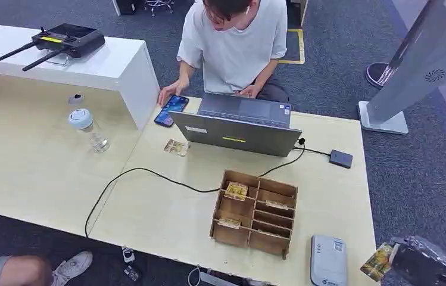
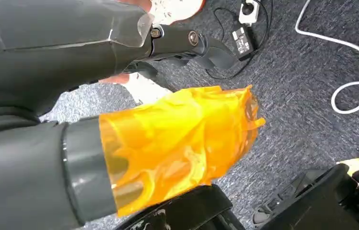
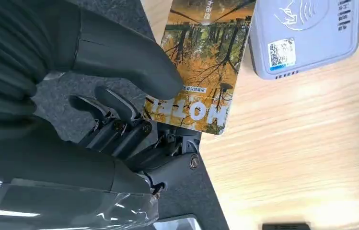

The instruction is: Pass the card to the sensor for recognition and then transmit it.

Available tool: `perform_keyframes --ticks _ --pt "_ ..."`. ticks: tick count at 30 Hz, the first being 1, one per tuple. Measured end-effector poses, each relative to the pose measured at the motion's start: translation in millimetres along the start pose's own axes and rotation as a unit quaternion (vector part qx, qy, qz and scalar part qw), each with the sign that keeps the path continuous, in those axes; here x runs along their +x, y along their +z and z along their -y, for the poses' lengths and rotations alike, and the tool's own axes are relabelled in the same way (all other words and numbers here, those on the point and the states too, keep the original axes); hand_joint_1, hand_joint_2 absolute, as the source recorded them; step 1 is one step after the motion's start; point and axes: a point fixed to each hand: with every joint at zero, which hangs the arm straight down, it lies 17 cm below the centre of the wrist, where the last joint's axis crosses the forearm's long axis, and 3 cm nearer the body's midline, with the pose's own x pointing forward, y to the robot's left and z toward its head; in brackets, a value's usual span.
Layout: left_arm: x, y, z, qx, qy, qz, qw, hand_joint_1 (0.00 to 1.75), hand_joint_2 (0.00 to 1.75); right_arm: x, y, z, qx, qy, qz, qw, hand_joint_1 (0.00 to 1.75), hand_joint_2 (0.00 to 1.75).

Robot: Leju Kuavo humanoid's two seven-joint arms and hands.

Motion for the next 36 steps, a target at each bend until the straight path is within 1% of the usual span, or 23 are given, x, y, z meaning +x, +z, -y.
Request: perform_keyframes --ticks 13,22,36 --pt "0.2 0.0 0.1 0.000 -0.005 0.001 1.000 0.00 0.00 4.4 -8.6 -20.2 0.019 0.018 0.001 1.000 1.75 1.75" --pt "0.6 -0.1 0.0 0.000 -0.009 0.002 1.000 0.00 0.00 25.7 -24.5 -39.0 0.035 0.020 0.024 0.999 1.75 1.75" --pt "0.7 -0.1 0.0 -0.001 -0.011 0.002 1.000 0.00 0.00 54.3 -48.1 -45.6 0.037 0.013 0.052 0.998 1.75 1.75"
